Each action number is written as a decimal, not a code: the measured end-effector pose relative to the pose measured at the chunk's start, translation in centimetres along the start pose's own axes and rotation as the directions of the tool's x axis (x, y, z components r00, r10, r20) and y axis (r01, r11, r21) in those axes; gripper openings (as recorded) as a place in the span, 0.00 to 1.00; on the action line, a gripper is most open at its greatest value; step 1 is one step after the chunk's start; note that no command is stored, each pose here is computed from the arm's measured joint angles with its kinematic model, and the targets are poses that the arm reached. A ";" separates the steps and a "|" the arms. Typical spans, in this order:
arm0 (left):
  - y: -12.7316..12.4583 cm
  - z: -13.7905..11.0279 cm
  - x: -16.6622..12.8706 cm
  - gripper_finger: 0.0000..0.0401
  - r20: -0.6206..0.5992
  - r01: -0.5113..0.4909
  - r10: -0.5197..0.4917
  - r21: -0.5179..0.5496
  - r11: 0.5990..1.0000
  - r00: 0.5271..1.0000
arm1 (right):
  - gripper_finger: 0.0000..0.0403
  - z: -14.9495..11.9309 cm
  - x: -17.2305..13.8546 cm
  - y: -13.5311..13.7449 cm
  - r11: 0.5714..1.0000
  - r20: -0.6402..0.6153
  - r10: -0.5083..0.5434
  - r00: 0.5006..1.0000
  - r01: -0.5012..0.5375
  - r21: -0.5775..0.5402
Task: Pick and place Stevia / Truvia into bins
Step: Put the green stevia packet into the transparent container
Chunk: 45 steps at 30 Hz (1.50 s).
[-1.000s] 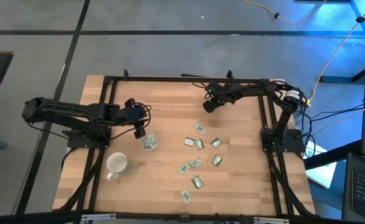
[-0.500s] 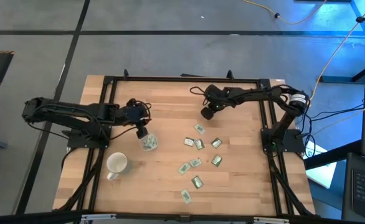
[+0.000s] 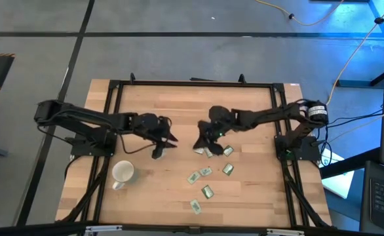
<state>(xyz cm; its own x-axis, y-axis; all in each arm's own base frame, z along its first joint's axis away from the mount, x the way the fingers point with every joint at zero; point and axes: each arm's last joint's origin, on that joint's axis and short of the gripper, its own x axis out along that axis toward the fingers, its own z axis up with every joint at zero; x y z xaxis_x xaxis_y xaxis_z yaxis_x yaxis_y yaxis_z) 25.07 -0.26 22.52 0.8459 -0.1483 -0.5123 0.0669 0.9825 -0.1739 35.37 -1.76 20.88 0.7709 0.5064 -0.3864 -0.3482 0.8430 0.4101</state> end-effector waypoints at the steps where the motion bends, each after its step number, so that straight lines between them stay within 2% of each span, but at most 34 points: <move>1: 0.0 0.1 0.5 0.32 0.014 0.024 -0.024 0.009 1.000 1.000 | 0.01 0.1 0.4 0.7 0.999 0.011 0.033 0.999 -0.033 -0.031; 6: -0.2 0.4 2.2 0.35 0.080 0.151 -0.157 0.069 0.986 0.984 | 0.01 0.1 1.6 2.8 0.992 0.021 0.098 0.995 -0.095 -0.086; 10: -0.3 0.8 2.8 0.35 0.127 0.238 -0.249 0.094 0.967 0.960 | 0.01 0.1 1.8 3.2 0.991 0.021 0.098 0.995 -0.096 -0.092; 23: -0.4 1.6 3.1 0.33 0.221 0.243 -0.263 0.114 0.963 0.939 | 0.01 0.2 1.8 3.0 0.995 0.037 0.050 0.998 -0.046 -0.088; 28: -0.4 1.6 3.1 0.24 0.218 0.231 -0.260 0.149 0.961 0.941 | 0.01 0.5 1.7 3.0 0.996 0.067 0.055 0.996 -0.050 -0.075; 36: -0.4 1.6 3.1 0.03 0.218 0.227 -0.259 0.163 0.960 0.941 | 0.01 0.7 1.6 2.8 0.997 0.080 0.053 0.995 -0.047 -0.065; 41: -0.4 1.6 3.1 0.02 0.218 0.225 -0.260 0.170 0.959 0.941 | 0.02 0.7 1.6 2.9 0.997 0.078 0.052 0.996 -0.047 -0.065; 45: -0.4 1.5 3.1 0.02 0.216 0.225 -0.259 0.169 0.960 0.941 | 0.09 0.5 1.5 2.6 0.998 0.060 0.040 0.997 -0.038 -0.048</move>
<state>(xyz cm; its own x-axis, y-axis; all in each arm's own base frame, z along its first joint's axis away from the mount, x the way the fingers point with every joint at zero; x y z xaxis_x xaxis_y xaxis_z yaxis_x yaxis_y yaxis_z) 28.47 -0.93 22.30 0.8935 -0.3693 -0.2553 0.3438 0.9286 -0.1398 35.88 1.06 21.75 0.7870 0.5281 -0.3189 -0.4018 0.8311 0.3845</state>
